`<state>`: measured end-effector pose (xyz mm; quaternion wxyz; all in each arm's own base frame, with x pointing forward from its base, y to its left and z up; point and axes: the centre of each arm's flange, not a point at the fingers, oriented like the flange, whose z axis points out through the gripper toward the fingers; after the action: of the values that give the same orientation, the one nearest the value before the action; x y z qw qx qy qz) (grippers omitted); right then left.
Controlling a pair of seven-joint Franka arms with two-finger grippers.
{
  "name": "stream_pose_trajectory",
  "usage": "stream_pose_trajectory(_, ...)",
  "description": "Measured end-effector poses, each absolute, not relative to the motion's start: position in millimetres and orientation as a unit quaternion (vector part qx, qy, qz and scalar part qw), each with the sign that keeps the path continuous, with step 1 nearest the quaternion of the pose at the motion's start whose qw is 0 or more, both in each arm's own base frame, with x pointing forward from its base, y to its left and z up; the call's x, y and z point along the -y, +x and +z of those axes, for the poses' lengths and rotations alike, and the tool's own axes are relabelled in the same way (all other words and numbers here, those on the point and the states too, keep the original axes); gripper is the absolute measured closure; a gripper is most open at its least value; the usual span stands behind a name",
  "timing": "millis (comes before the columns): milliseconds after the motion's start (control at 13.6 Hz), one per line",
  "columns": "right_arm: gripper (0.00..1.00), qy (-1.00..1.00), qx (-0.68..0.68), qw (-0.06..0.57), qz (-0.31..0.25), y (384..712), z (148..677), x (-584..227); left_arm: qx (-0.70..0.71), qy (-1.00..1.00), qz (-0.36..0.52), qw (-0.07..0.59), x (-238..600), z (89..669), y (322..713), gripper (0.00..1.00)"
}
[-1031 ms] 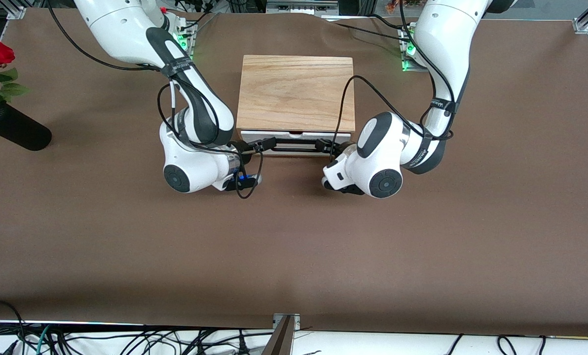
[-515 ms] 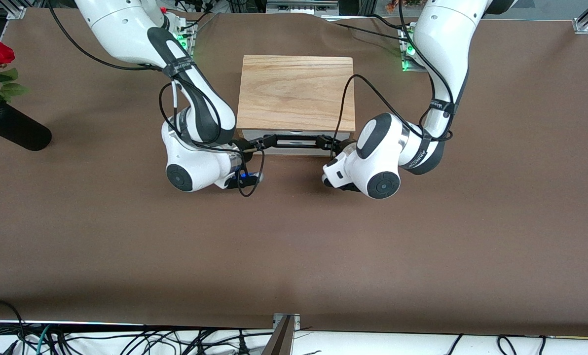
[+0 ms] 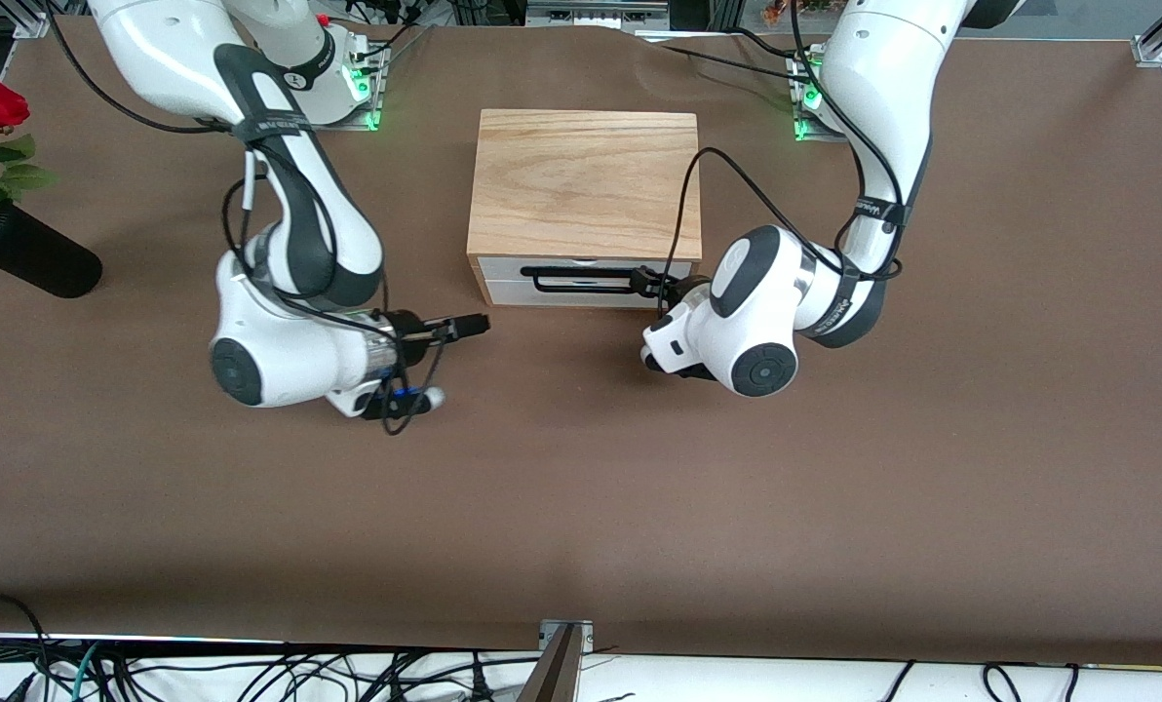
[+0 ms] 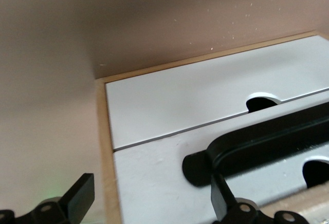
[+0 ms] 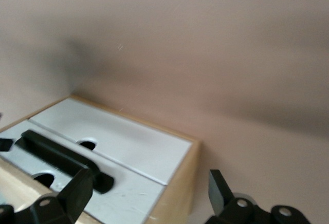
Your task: Close drawer with both arms simultaneously
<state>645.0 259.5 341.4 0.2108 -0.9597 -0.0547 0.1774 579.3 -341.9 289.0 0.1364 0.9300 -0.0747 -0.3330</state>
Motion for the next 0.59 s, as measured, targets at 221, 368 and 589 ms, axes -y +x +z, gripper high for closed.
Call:
stream_pose_trajectory(221, 0.00, -0.980, 0.068, 0.147, 0.115, 656.2, 406.3, -224.1, 0.065, 0.939, -0.301, 0.154, 317.7, 328.1, 604.3, 0.00)
stream_pose_trajectory(368, 0.00, -0.989, 0.062, 0.110, 0.083, 650.4, 453.8, -190.8, 0.050, 0.948, -0.269, 0.164, 292.1, 356.7, 625.2, 0.00)
stream_pose_trajectory(589, 0.00, -0.996, 0.057, 0.047, 0.053, 614.8, 508.9, -143.5, 0.007, 0.959, -0.217, 0.183, 217.9, 402.7, 662.9, 0.00)
